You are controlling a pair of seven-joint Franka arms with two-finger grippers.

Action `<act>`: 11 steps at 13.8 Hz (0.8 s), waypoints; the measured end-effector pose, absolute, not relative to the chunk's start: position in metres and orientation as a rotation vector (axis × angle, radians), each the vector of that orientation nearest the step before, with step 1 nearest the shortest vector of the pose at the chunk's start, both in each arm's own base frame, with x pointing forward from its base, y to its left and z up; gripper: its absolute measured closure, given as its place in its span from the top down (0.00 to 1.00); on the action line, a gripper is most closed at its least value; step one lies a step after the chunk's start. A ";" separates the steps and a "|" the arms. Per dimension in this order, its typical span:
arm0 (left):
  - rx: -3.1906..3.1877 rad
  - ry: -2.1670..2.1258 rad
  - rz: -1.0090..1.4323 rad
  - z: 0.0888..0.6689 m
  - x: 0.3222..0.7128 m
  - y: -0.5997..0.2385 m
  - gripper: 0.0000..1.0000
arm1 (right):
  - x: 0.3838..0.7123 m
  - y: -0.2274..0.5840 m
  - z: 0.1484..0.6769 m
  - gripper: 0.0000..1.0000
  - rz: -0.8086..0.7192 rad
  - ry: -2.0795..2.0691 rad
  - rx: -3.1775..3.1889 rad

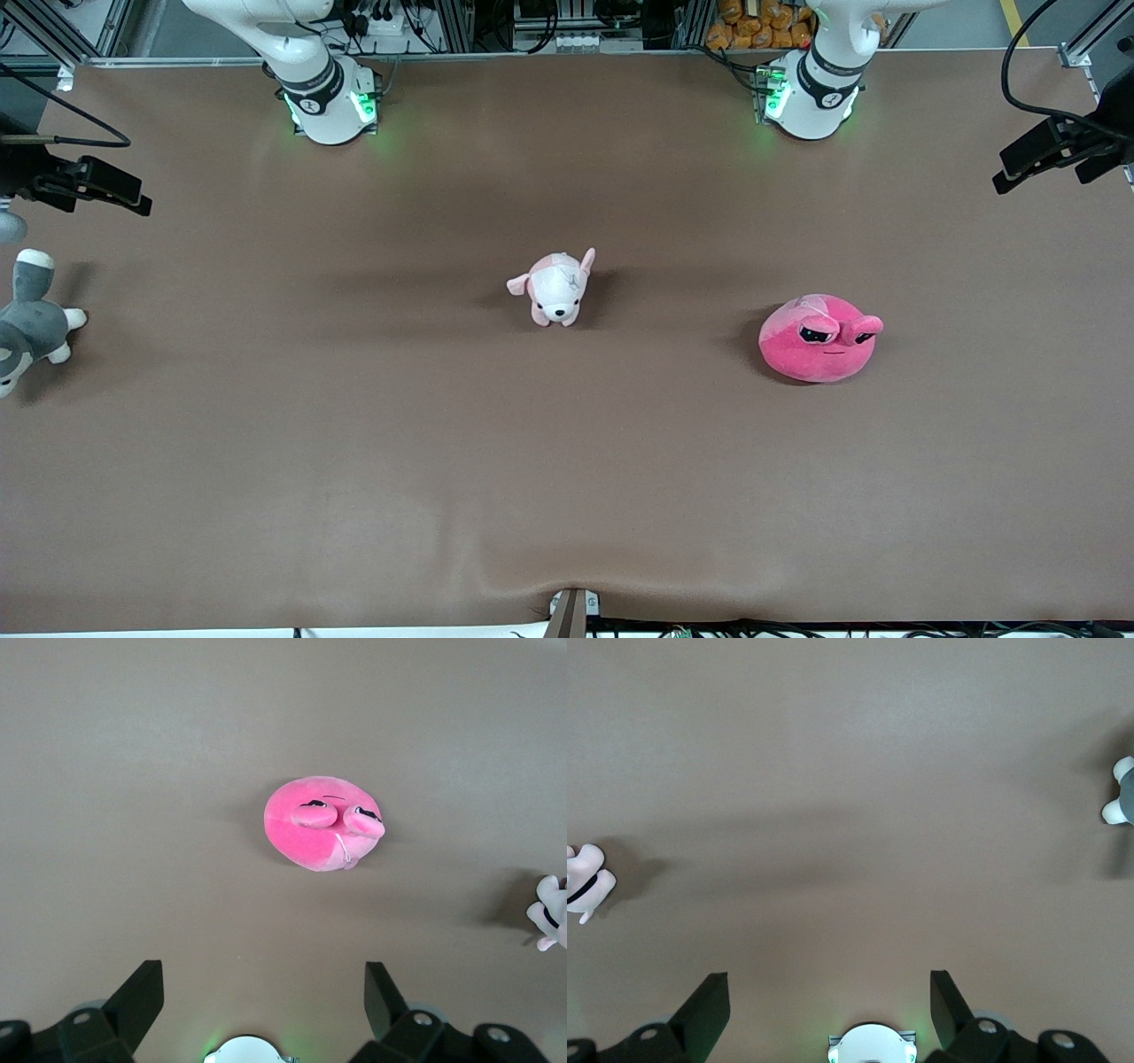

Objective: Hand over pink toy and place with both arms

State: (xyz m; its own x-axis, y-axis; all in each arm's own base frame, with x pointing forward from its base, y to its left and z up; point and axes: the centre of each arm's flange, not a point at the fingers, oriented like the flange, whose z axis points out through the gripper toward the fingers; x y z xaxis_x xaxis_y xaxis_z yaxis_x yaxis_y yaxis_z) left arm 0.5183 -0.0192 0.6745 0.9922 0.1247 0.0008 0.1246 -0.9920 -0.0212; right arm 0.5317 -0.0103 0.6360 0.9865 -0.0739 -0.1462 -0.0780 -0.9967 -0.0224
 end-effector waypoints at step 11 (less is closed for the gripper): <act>-3.114 -0.180 0.043 0.656 0.531 -0.024 1.00 | 0.532 -0.010 0.634 1.00 0.231 0.119 -3.104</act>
